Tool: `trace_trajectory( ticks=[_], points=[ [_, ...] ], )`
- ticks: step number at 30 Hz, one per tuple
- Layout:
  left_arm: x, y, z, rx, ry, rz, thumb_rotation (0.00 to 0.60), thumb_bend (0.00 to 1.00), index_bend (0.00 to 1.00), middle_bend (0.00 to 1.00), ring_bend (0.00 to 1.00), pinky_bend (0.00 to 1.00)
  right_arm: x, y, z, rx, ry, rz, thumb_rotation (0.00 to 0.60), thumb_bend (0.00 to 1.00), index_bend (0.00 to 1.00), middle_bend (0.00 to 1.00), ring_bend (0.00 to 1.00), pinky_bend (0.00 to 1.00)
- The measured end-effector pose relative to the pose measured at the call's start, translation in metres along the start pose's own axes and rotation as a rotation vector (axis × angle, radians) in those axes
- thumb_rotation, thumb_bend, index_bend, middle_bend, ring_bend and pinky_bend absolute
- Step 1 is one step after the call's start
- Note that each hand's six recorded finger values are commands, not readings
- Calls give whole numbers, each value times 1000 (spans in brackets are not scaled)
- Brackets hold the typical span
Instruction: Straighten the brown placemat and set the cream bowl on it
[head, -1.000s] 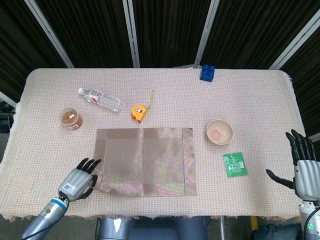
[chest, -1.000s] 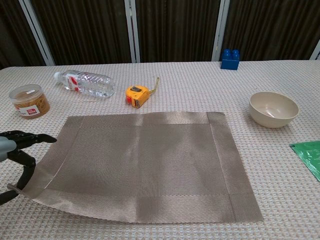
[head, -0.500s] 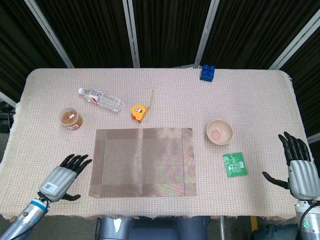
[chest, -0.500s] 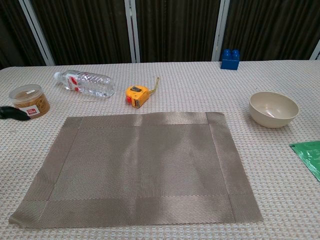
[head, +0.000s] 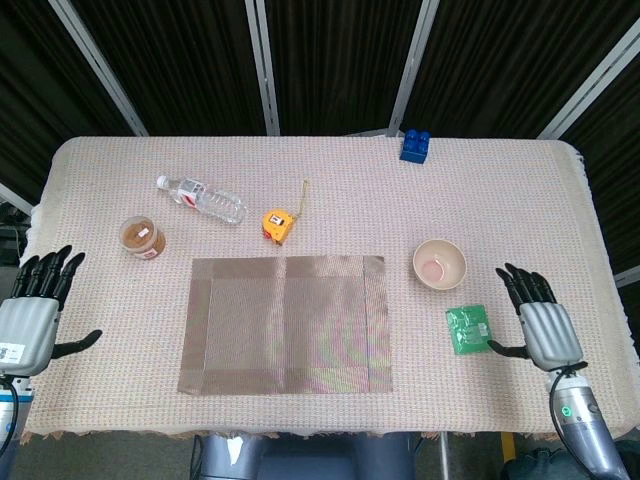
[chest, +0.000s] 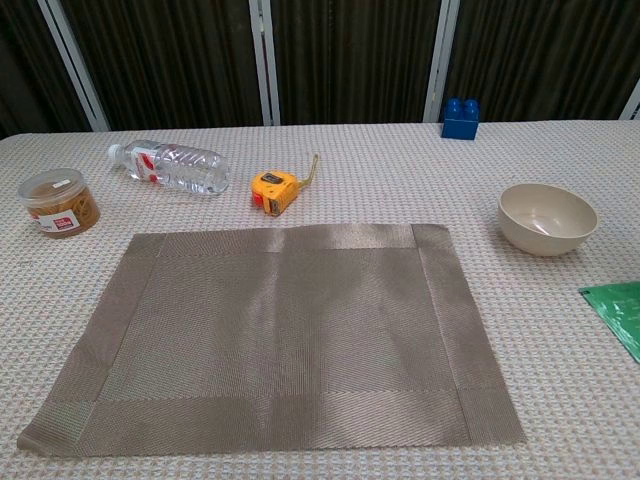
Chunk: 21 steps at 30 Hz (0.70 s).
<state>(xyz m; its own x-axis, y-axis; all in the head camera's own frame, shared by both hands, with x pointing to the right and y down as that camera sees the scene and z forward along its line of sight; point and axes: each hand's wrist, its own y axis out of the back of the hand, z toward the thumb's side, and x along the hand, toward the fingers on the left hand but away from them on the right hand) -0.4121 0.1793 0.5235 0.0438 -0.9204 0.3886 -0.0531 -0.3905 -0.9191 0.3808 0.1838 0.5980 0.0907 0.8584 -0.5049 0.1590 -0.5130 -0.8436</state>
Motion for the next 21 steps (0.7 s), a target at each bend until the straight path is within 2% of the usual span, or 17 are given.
trace_trajectory(
  ticks=[4,11,21],
  points=[
    [4,-2,-9,4,28,2,600,0,0,0,0,0,-30,-12,5,45,3,66,600,0,117,0,0,0],
    [12,-3,-17,-8,60,-9,600,0,0,0,0,0,-77,-31,25,97,35,98,600,60,212,0,0,0],
    [18,-4,-20,-17,79,-13,600,0,0,0,0,0,-102,-62,43,140,59,123,600,156,312,0,0,0]
  ],
)
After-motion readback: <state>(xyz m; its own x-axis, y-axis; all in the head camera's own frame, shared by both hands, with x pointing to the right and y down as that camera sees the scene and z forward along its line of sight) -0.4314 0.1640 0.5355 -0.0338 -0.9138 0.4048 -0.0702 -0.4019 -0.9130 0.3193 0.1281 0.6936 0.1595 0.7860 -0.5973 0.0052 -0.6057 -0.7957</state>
